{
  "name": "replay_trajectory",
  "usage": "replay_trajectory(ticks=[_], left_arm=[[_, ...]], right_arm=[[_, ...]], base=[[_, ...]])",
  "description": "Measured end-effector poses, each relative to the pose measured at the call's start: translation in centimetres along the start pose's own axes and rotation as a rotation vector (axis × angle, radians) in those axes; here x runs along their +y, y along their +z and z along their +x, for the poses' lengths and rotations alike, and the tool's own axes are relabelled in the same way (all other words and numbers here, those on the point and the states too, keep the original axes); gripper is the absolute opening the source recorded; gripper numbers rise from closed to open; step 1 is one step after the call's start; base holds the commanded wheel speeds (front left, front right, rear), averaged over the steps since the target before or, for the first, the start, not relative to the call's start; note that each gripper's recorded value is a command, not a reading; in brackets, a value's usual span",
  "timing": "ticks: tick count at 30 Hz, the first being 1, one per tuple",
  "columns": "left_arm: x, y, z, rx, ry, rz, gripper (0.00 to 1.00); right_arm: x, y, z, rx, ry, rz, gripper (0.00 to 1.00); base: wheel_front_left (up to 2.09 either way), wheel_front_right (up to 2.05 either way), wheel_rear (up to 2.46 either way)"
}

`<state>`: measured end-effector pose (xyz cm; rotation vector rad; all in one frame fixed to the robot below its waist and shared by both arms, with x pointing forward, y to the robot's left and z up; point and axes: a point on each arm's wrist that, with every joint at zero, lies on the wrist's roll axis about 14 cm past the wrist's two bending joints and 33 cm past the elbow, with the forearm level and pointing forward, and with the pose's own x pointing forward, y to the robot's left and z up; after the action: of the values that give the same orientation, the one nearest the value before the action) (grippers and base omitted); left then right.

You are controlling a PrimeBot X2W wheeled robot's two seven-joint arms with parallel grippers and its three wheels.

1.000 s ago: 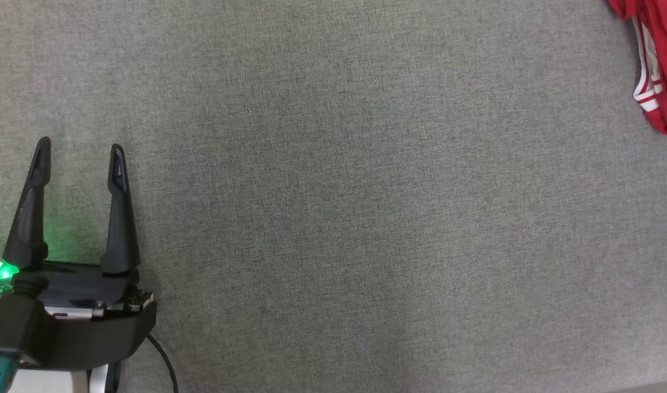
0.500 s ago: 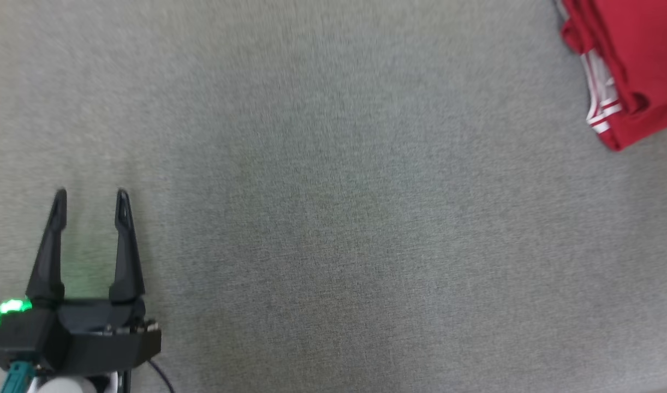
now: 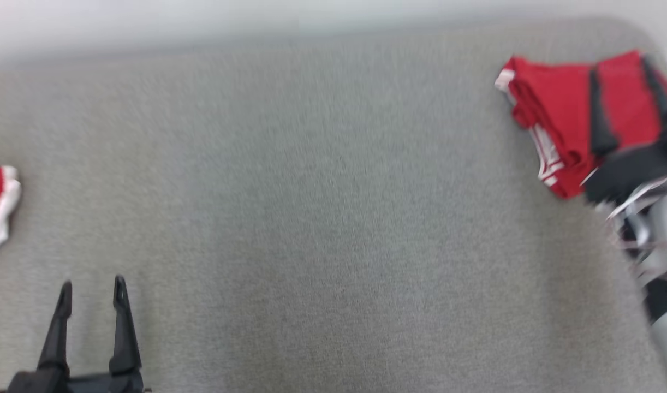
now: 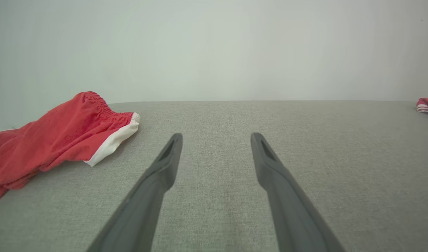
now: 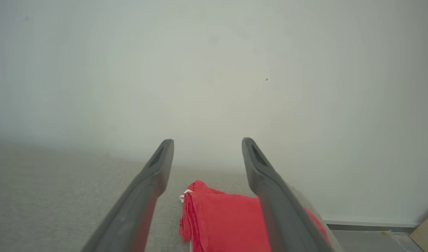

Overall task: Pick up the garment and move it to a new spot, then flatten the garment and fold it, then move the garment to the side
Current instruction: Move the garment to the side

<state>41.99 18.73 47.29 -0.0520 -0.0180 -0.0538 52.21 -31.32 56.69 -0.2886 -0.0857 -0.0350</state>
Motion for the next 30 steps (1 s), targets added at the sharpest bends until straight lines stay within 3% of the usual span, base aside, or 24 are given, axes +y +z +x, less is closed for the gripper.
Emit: replay_trajectory(ticks=[5, 14, 30], left_arm=[[0.6, 1.9, -2.5, -0.034, 0.030, 0.002, 1.00], [1.0, 4.1, -4.3, -0.091, 0.046, 0.002, 1.00], [1.1, 3.9, -6.2, -0.079, 0.047, 0.033, 1.00]], right_arm=[[3.5, 2.1, -3.1, -0.063, 0.046, 0.088, 1.00], [5.4, 3.8, -7.4, -0.127, 0.055, 0.178, 1.00], [7.7, 0.4, -14.9, -0.061, 0.011, 0.305, 1.00]], base=[[0.00, 0.00, 0.00], [0.00, 0.00, 0.00], [0.00, 0.00, 0.00]])
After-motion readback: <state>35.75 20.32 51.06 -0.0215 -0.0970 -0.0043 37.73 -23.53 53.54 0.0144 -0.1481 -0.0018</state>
